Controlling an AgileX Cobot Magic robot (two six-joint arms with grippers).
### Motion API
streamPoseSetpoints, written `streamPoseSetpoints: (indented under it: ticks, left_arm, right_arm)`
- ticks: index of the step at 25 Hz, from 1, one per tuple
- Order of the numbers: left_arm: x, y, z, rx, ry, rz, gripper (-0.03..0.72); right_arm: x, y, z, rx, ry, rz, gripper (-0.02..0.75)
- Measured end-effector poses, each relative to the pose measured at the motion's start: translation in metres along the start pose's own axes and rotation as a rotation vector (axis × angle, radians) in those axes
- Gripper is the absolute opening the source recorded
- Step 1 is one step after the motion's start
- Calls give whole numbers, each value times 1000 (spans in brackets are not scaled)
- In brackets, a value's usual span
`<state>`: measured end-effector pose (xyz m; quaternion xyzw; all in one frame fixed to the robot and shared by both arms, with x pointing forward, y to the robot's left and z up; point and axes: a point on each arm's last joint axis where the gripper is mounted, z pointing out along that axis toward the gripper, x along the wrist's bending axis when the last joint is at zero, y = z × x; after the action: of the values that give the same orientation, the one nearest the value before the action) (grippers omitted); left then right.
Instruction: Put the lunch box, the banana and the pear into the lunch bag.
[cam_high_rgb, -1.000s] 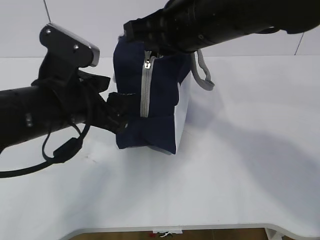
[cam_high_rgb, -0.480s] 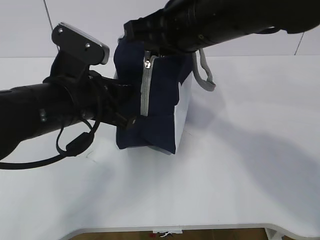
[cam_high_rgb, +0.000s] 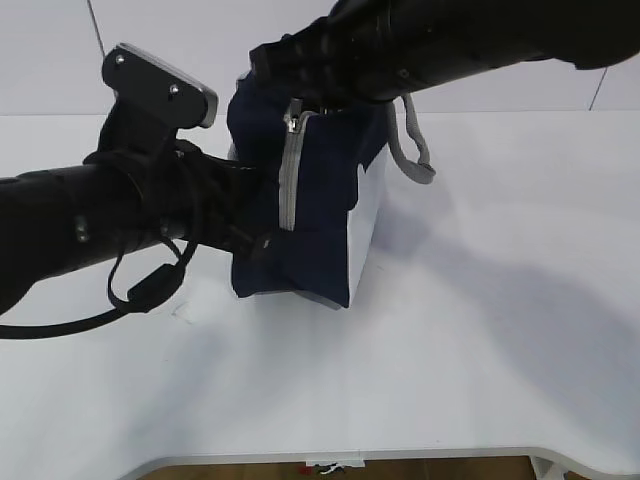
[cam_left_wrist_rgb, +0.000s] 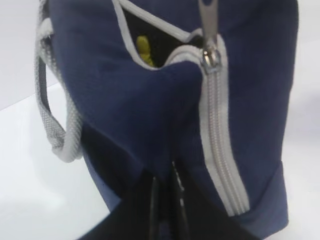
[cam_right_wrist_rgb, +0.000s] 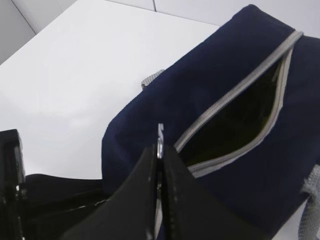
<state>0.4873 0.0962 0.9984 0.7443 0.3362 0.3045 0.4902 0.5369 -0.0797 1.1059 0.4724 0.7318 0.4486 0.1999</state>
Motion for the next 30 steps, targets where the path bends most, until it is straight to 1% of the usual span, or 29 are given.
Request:
streamPoseSetpoints:
  ticks: [7,13,20,25,30]
  left_arm:
    - [0,4,-6,8,-13,-2,-4]
    - [0,5,-7,7,-17,5,-4]
    - [1,18,-22,-16,-32,1,-4]
    - [0,21,-28,-1,-58,39,-4]
    - [-2,19,-28,19,-83,98,-4]
  right_arm:
    - [-3,2,0,-19,-6,-9,13]
    - [-21,6,1,-31,-45,30,13]
    - [-22,8,1,-59,-39,42,13]
    - [-21,10,1,-81,-30,44,13]
    - [-26,10,3,-76,-40,53,13]
